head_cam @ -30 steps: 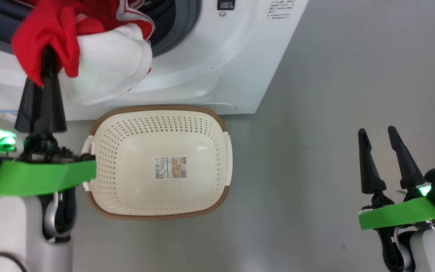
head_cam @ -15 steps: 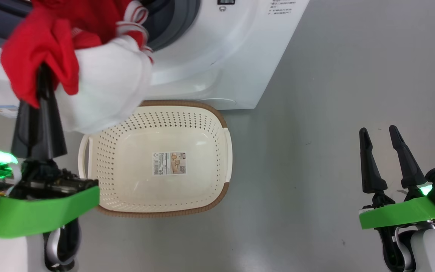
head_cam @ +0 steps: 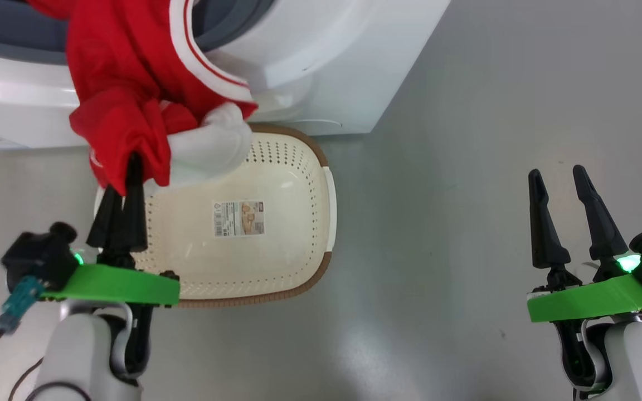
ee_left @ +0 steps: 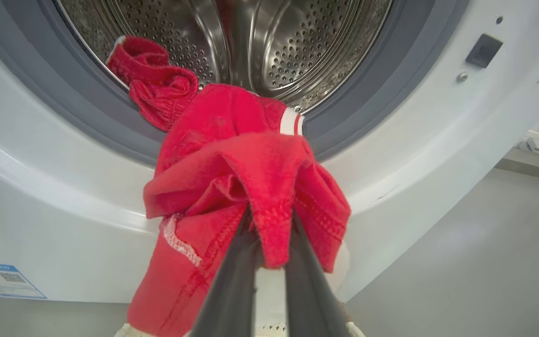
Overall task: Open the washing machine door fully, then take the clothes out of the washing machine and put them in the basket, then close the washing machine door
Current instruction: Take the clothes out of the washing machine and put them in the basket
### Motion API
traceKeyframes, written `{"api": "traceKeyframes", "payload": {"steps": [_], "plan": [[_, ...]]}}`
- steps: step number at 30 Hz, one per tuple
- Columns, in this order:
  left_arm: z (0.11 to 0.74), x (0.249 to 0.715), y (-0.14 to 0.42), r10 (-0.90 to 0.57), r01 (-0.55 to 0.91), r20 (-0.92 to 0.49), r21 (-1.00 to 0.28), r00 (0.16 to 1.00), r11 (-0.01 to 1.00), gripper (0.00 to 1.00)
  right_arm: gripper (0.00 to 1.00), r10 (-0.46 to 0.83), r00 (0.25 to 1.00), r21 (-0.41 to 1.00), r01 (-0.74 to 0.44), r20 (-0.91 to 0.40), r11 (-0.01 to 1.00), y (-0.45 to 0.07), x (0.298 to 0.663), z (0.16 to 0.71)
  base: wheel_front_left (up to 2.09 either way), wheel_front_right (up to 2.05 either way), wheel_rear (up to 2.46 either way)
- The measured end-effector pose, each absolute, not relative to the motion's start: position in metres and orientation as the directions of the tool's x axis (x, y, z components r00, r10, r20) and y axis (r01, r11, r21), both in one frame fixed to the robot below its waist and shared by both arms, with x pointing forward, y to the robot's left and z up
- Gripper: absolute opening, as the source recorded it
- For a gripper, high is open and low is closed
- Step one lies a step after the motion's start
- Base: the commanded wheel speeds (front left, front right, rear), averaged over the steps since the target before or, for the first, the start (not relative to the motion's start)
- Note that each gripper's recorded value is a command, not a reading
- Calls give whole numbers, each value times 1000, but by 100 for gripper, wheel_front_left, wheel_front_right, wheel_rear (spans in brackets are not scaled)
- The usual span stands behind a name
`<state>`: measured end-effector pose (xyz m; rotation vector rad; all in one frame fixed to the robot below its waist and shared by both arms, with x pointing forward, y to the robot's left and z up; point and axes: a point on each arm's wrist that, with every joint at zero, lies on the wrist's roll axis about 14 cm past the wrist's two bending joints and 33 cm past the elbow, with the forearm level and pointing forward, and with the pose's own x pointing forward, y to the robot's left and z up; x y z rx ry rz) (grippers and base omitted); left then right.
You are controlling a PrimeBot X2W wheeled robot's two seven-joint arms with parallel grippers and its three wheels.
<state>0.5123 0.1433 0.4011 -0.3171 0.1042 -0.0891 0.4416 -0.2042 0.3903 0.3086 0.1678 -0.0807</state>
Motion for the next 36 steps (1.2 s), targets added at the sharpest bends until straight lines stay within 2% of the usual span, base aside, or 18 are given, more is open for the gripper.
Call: {"api": "traceKeyframes", "payload": {"steps": [13,18,20,21,23,24,36], "plan": [[311,537,123,-157,60,-314,-299,936,952,24,100,-51,973,294,118,-226,948,-205,454,361,0,0,0],[290,549,117,-171,66,-358,-287,918,956,37,100,-47,970,291,118,-237,949,-204,459,353,0,0,0],[285,554,116,-173,65,-367,-289,914,955,46,100,-50,969,288,120,-241,950,-205,460,350,0,0,0],[283,556,115,-173,64,-369,-289,913,955,56,100,-52,969,286,122,-243,950,-206,460,349,0,0,0],[281,560,115,-171,63,-371,-287,913,956,96,100,-56,967,283,127,-248,951,-208,459,348,0,0,0],[281,560,114,-172,64,-373,-286,912,956,100,100,-57,967,282,129,-249,951,-208,458,347,0,0,0],[300,556,131,-137,51,-337,-250,932,967,100,100,-35,973,295,102,-226,950,-199,464,354,0,0,0]]}}
